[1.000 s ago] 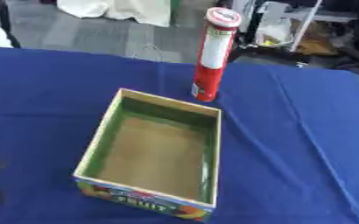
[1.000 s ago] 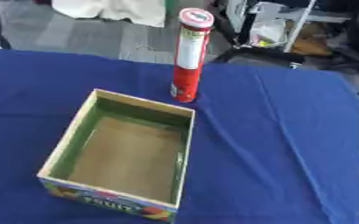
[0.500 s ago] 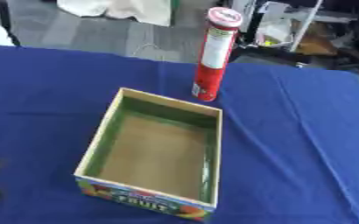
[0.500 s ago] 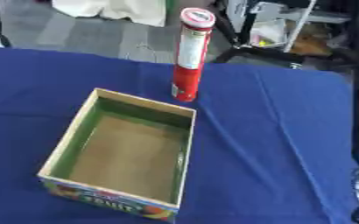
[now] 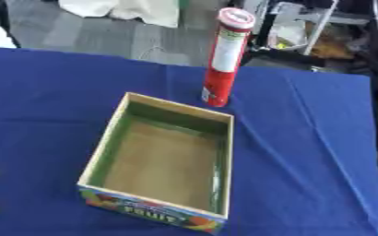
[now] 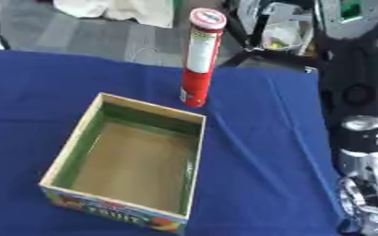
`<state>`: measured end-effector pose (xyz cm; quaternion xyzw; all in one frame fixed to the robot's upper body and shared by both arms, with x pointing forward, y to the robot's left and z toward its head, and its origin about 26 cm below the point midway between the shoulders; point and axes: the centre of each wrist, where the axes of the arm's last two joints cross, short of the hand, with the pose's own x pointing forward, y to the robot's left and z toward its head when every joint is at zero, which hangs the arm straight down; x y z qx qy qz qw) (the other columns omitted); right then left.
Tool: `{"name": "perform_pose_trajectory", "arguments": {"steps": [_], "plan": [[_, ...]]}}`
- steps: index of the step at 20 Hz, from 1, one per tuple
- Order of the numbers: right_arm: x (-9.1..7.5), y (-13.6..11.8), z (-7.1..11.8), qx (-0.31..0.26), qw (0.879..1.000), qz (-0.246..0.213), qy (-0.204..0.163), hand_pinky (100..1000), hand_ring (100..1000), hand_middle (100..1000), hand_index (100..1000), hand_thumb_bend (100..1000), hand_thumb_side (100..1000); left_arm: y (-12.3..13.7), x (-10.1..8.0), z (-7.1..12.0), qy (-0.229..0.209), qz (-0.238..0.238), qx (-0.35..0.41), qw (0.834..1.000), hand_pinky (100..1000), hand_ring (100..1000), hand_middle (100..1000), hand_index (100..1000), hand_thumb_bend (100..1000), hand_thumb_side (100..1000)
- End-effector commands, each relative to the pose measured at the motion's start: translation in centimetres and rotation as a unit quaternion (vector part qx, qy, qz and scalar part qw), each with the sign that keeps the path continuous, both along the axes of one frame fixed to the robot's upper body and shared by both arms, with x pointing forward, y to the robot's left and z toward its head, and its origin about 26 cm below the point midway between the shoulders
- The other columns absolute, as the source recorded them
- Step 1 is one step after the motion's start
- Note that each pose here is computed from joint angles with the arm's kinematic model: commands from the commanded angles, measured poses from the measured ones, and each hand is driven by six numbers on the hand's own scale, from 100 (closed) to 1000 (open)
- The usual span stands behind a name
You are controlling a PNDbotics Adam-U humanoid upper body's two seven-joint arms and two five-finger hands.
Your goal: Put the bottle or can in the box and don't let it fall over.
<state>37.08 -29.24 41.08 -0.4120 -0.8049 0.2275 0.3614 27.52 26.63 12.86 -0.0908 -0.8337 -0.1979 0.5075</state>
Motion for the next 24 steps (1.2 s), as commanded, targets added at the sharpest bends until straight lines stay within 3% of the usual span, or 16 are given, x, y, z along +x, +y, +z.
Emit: {"name": "perform_pose_trajectory", "arguments": {"steps": [1, 11, 24], "plan": [[1.1, -0.7, 0.1, -0.014, 0.999, -0.023, 0.017, 893, 906, 900, 989, 100, 1000, -0.1, 0.0, 0.8, -0.013, -0.006, 0.001, 1.000, 455, 779, 620, 620, 246, 852], [4.2, -1.1, -2.6, -0.057, 0.993, -0.055, 0.084, 878, 907, 896, 985, 100, 1000, -0.2, 0.0, 0.8, -0.012, -0.007, 0.002, 1.000, 455, 779, 619, 619, 246, 858], [6.5, -1.3, -5.2, -0.090, 0.984, -0.066, 0.140, 874, 911, 900, 984, 100, 1000, -0.3, 0.1, 0.9, -0.013, -0.008, 0.002, 1.000, 455, 780, 618, 619, 247, 858]]}}
